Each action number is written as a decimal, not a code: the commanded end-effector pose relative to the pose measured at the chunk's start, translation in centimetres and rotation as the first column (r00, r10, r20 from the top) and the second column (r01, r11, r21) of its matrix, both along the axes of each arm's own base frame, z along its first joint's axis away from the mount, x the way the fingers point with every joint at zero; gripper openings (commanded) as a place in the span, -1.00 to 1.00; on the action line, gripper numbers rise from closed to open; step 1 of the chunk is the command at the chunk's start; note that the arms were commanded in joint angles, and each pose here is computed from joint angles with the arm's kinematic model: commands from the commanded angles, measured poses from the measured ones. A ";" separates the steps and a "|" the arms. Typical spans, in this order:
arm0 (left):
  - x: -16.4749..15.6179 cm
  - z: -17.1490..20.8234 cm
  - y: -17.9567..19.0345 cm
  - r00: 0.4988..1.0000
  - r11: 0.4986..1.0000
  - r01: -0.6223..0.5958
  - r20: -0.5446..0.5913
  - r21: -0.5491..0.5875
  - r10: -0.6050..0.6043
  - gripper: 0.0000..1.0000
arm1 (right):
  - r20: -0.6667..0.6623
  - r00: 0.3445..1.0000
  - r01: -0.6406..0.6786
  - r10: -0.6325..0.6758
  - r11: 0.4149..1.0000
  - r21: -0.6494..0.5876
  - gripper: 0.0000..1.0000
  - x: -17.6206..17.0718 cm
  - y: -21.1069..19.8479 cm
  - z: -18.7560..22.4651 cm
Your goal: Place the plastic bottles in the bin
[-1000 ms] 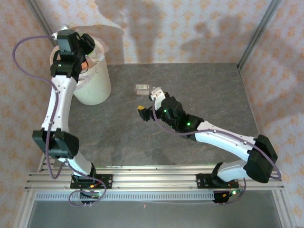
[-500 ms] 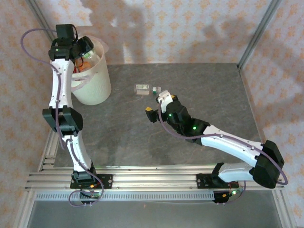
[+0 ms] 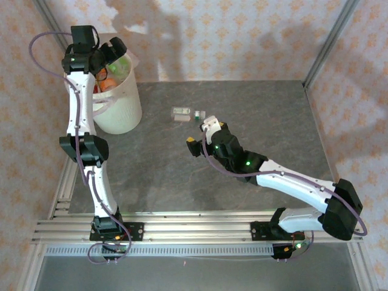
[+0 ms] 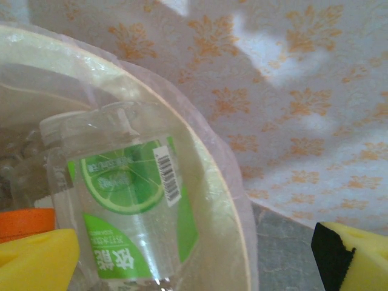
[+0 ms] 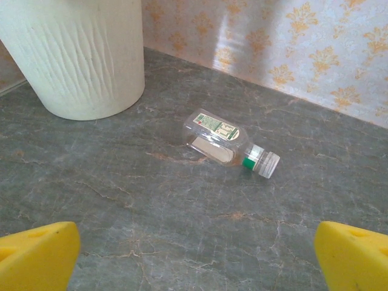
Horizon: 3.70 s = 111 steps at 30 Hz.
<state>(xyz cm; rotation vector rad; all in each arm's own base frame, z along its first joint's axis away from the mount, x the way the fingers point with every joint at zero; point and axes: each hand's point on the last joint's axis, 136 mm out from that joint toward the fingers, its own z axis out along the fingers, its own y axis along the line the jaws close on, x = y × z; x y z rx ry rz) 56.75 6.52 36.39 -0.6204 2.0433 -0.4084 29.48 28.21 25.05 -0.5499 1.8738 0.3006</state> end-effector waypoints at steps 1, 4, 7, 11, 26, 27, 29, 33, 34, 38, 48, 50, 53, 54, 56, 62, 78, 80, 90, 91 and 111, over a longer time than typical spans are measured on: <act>-1.7 4.8 -1.8 0.992 0.996 0.067 0.109 -0.059 -0.060 1.00 | 0.000 0.999 0.045 -0.045 0.999 0.009 0.98 0.6 -0.3 0.4; -2.2 5.7 -4.0 0.985 0.986 0.129 0.131 -0.101 -0.115 1.00 | 0.000 0.988 0.156 -0.156 0.986 0.052 0.98 1.6 -1.6 0.7; -3.4 6.2 -6.7 0.981 0.984 0.156 0.126 -0.081 -0.146 1.00 | -0.048 0.959 0.284 -0.280 0.947 0.150 0.99 2.6 -3.7 1.2; -6.3 7.5 -11.7 0.976 0.985 0.172 0.145 -0.035 -0.165 1.00 | -0.141 0.921 0.389 -0.364 0.883 0.261 0.99 3.7 -6.6 1.3; -12.6 -6.6 -24.2 0.990 0.974 -0.142 -0.027 -0.178 0.139 1.00 | -0.187 0.817 0.577 -0.545 0.774 0.261 0.99 2.5 -14.5 0.0; -12.6 -7.9 -24.8 0.988 0.970 -0.155 -0.056 -0.186 0.147 1.00 | -0.187 0.816 0.578 -0.547 0.774 0.258 0.99 2.3 -14.7 -0.1; -12.4 -10.4 -25.8 0.981 0.960 -0.177 -0.119 -0.218 0.153 1.00 | -0.186 0.813 0.582 -0.552 0.774 0.248 0.99 2.0 -15.0 -0.2; -11.5 -15.2 -27.8 0.955 0.951 -0.204 -0.262 -0.234 0.141 1.00 | -0.182 0.810 0.586 -0.557 0.779 0.223 0.99 1.4 -15.7 -0.3; -11.3 -16.0 -28.1 0.947 0.950 -0.215 -0.288 -0.229 0.145 1.00 | -0.180 0.810 0.587 -0.558 0.780 0.217 0.99 1.2 -15.8 -0.4; -10.7 -19.9 -27.9 0.886 0.938 -0.315 -0.400 -0.147 0.235 1.00 | -0.176 0.805 0.592 -0.566 0.781 0.196 0.99 0.6 -16.6 -0.4; -7.9 -25.0 -25.2 0.766 0.852 -0.524 -0.437 0.001 0.471 1.00 | -0.163 0.791 0.611 -0.589 0.770 0.182 0.99 -1.5 -18.8 -0.1; -6.6 -25.7 -25.5 0.764 0.848 -0.531 -0.434 -0.004 0.476 1.00 | -0.158 0.786 0.618 -0.598 0.766 0.179 0.99 -1.9 -19.3 0.1; -4.5 -26.2 -25.9 0.781 0.852 -0.523 -0.394 0.011 0.484 1.00 | -0.147 0.777 0.629 -0.611 0.758 0.175 0.99 -2.5 -20.2 0.2; -4.0 -26.2 -25.8 0.781 0.850 -0.527 -0.383 0.021 0.494 1.00 | -0.148 0.775 0.632 -0.615 0.755 0.176 0.99 -2.7 -20.4 0.2; -3.1 -26.3 -25.7 0.786 0.849 -0.528 -0.359 0.035 0.504 1.00 | -0.150 0.772 0.635 -0.617 0.751 0.182 0.99 -3.0 -20.7 0.0; -2.3 -28.7 -24.1 0.744 0.818 -0.574 -0.390 0.043 0.542 1.00 | -0.155 0.760 0.651 -0.632 0.737 0.185 0.99 -3.5 -21.3 -0.5; -1.7 -30.8 -23.7 0.798 0.883 -0.458 -0.393 0.099 0.457 0.72 | -0.149 0.740 0.672 -0.656 0.712 0.204 0.99 -4.9 -23.0 -0.5; -1.8 -30.4 -23.6 0.813 0.891 -0.440 -0.374 0.108 0.447 0.63 | -0.152 0.738 0.675 -0.658 0.710 0.202 0.99 -4.9 -23.0 -0.7; -3.1 -28.7 -22.9 0.869 0.933 -0.318 -0.340 0.169 0.358 0.26 | -0.156 0.741 0.671 -0.653 0.708 0.222 0.99 -4.6 -22.6 -1.0; -3.2 -28.7 -22.7 0.874 0.936 -0.303 -0.339 0.177 0.347 0.26 | -0.157 0.743 0.669 -0.651 0.709 0.224 0.99 -4.5 -22.5 -1.0; -12.6 -3.3 -20.2 0.970 0.932 0.240 -0.115 0.272 -0.216 0.02 | 0.030 0.927 0.355 -0.375 0.898 0.259 0.99 0.2 -14.1 1.7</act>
